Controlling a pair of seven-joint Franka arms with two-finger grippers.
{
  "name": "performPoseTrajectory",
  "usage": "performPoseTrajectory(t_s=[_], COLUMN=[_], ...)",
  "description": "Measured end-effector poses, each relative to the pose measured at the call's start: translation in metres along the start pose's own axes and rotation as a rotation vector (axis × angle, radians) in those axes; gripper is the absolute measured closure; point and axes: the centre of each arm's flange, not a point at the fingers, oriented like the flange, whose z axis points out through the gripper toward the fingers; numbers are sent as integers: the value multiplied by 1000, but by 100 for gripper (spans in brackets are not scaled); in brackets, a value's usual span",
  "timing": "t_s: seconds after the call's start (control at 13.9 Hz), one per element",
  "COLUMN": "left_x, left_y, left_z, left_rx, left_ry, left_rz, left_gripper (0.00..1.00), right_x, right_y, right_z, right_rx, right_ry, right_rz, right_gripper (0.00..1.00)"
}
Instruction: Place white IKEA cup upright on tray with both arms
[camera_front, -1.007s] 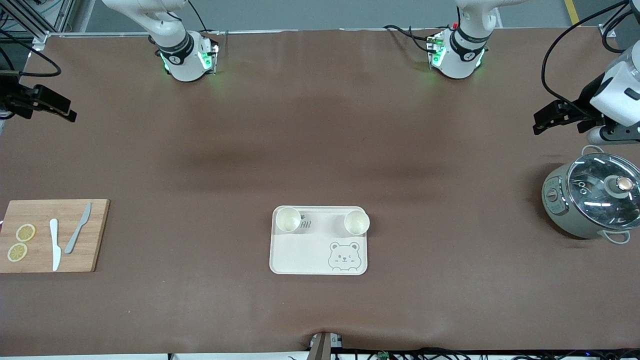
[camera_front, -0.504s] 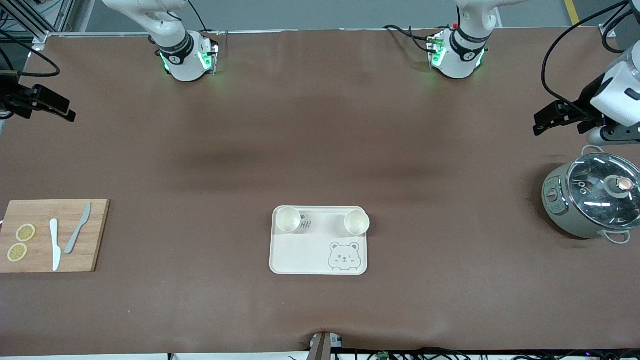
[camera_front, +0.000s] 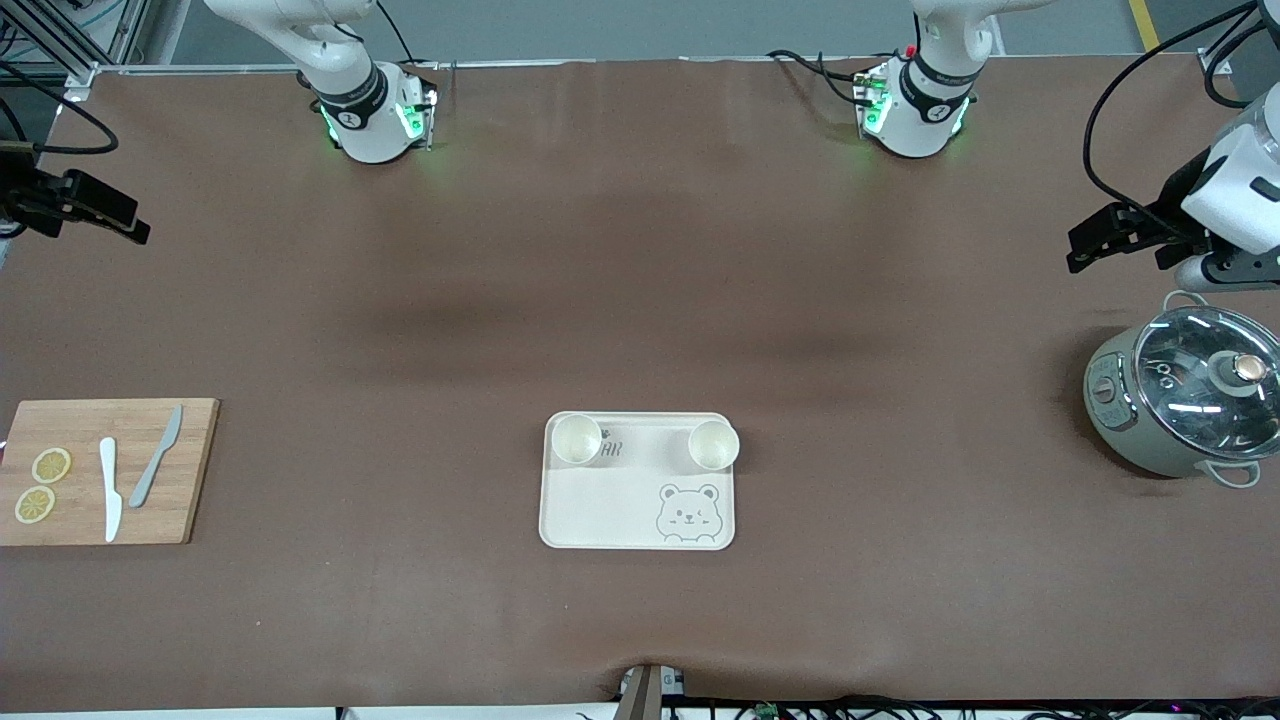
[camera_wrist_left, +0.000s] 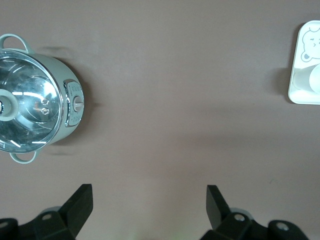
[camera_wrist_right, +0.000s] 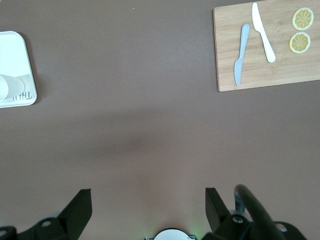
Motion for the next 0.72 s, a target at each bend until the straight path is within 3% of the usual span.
performPoseTrajectory(t_s=[0.72], left_x=[1], left_y=[-4], left_z=[0], left_rx=[0], left_ry=[3], left_rz=[-6], left_gripper=[0], right_x=[1], right_y=[12], right_z=[0], right_rx=[2], right_ry=[0], right_rz=[22], right_gripper=[0])
